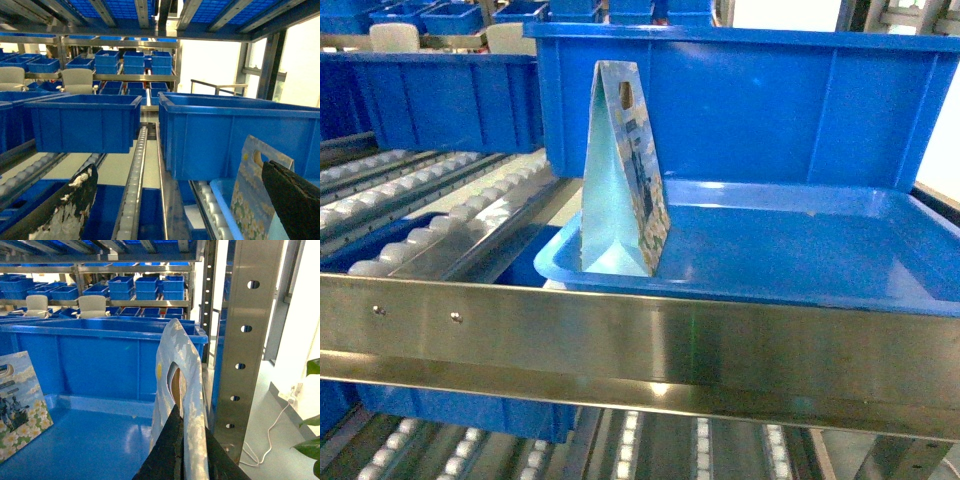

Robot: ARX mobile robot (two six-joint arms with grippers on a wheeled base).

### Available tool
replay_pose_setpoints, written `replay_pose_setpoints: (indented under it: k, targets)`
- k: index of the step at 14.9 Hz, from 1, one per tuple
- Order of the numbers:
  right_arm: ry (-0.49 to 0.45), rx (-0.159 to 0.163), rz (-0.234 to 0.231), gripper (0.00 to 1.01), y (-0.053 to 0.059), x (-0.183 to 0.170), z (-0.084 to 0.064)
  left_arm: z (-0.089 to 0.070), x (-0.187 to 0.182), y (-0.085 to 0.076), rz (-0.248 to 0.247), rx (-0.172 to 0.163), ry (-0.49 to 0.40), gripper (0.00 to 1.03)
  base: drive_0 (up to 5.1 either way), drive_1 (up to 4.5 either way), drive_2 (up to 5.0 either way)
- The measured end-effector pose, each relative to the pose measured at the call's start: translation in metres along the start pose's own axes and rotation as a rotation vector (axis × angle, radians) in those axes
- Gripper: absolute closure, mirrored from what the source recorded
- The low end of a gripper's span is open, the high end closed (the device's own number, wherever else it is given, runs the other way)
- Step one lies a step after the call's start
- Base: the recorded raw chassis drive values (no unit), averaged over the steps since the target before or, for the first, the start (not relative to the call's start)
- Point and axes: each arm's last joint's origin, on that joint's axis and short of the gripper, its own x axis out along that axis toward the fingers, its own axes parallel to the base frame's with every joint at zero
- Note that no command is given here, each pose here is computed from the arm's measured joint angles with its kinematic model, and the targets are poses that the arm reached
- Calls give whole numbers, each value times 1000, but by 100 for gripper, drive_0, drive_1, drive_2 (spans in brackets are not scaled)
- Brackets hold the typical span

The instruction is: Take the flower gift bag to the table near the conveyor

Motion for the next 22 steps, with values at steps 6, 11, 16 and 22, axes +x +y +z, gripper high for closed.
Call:
replay_pose_setpoints:
  k: [6,11,16,22]
  targets:
    - [1,0,0,99,0,0,0,13,87,-39,-135,-55,12,5,0,0,0]
    - [1,0,0,99,0,0,0,-18,103,-68,-124,-30,89,5,0,0,0]
    - [1,0,0,99,0,0,0,-47,119,-85,-161,39,156,5,0,0,0]
    - [1,0,0,99,0,0,0,-63,135,-93,-157,76,184,5,0,0,0]
